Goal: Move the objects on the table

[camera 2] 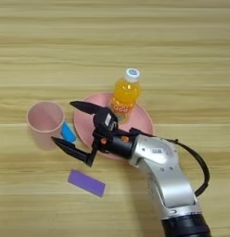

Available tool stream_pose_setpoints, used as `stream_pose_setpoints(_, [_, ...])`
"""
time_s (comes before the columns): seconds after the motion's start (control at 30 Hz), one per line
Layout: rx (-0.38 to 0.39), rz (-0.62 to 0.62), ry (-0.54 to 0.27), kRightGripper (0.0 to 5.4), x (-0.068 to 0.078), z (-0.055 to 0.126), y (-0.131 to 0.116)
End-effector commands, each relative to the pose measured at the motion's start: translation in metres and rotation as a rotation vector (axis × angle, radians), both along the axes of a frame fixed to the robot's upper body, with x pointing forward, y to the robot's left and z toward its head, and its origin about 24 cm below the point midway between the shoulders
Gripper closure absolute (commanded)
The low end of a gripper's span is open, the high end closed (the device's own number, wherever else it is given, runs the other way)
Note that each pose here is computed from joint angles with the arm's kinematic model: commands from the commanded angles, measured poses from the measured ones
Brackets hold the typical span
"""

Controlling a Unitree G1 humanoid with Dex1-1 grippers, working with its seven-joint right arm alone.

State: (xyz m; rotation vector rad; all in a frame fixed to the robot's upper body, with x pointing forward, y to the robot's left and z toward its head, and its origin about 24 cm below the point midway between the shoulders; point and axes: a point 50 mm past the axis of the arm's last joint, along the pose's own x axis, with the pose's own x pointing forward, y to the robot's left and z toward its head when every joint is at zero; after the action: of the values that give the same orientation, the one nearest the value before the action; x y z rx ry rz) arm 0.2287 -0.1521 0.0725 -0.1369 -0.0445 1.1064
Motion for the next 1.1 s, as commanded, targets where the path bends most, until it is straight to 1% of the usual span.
stream_pose_setpoints(0.03, [-0.011, -0.02, -0.096, 0.04, 0.01, 0.016, 0.003])
stream_pose_setpoints(0.3, [-0.016, -0.031, -0.072, 0.04, 0.013, 0.009, 0.008])
stream_pose_setpoints(0.4, [-0.018, -0.059, -0.055, 0.04, 0.018, 0.005, 0.01])
stream_pose_setpoints(0.53, [-0.016, -0.07, -0.049, 0.04, 0.021, 0.004, 0.013])
stream_pose_setpoints(0.7, [-0.008, -0.071, -0.037, 0.04, 0.024, 0.0, 0.021])
stream_pose_setpoints(0.87, [-0.003, -0.039, -0.019, 0.04, 0.024, -0.006, 0.034])
stream_pose_setpoints(1.1, [0.003, -0.027, -0.01, 0.04, 0.026, -0.009, 0.045])
